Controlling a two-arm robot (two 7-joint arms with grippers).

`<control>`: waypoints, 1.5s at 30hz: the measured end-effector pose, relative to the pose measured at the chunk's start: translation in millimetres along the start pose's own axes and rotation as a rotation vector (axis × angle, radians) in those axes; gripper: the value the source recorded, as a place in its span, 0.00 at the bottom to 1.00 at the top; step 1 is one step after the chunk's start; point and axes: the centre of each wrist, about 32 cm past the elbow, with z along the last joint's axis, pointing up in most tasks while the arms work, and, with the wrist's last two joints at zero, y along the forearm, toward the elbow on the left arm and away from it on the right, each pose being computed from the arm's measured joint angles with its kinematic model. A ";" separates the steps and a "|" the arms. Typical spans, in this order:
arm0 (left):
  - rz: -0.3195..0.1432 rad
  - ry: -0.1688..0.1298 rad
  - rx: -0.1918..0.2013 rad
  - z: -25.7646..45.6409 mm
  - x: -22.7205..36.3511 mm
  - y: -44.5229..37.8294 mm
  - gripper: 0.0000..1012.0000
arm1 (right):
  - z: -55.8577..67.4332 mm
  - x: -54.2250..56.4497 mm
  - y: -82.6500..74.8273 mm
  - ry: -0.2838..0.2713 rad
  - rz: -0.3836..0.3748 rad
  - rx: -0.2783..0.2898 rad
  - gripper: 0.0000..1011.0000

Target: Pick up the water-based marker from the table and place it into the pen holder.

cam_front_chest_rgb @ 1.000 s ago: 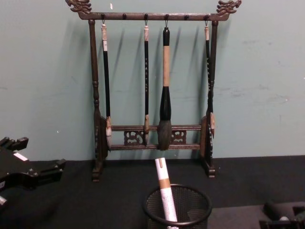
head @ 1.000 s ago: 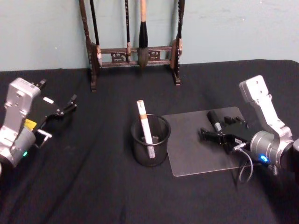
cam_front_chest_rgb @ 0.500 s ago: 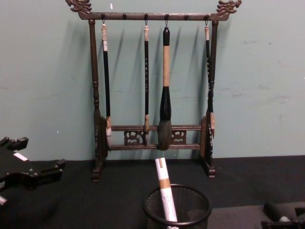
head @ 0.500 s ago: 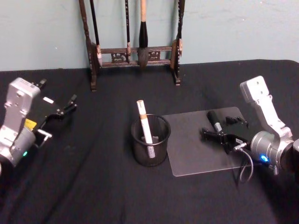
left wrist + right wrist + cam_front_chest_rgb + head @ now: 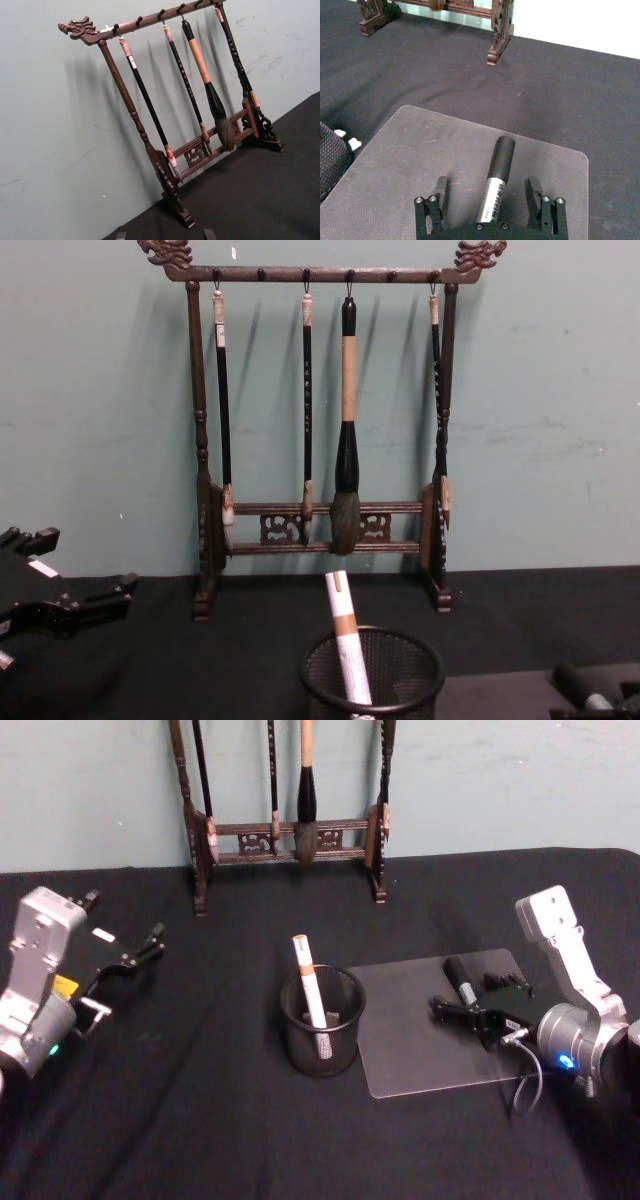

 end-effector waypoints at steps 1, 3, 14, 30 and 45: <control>0.000 0.000 0.000 0.0 0.0 0.0 0.99 | 0.0 0.0 0.1 0.001 0.000 0.000 0.99; 0.000 0.000 0.000 0.0 0.0 0.0 0.99 | -0.3 0.1 0.4 0.002 0.001 0.000 0.99; 0.000 0.000 0.000 0.0 0.0 0.0 0.99 | -1.1 0.0 0.9 0.000 -0.003 0.002 0.99; 0.000 0.000 0.000 0.0 0.0 0.0 0.99 | -1.0 -0.3 0.8 0.000 -0.002 0.002 0.88; 0.000 0.000 0.000 0.0 0.0 0.0 0.99 | -1.0 -0.3 0.8 0.001 -0.001 0.003 0.42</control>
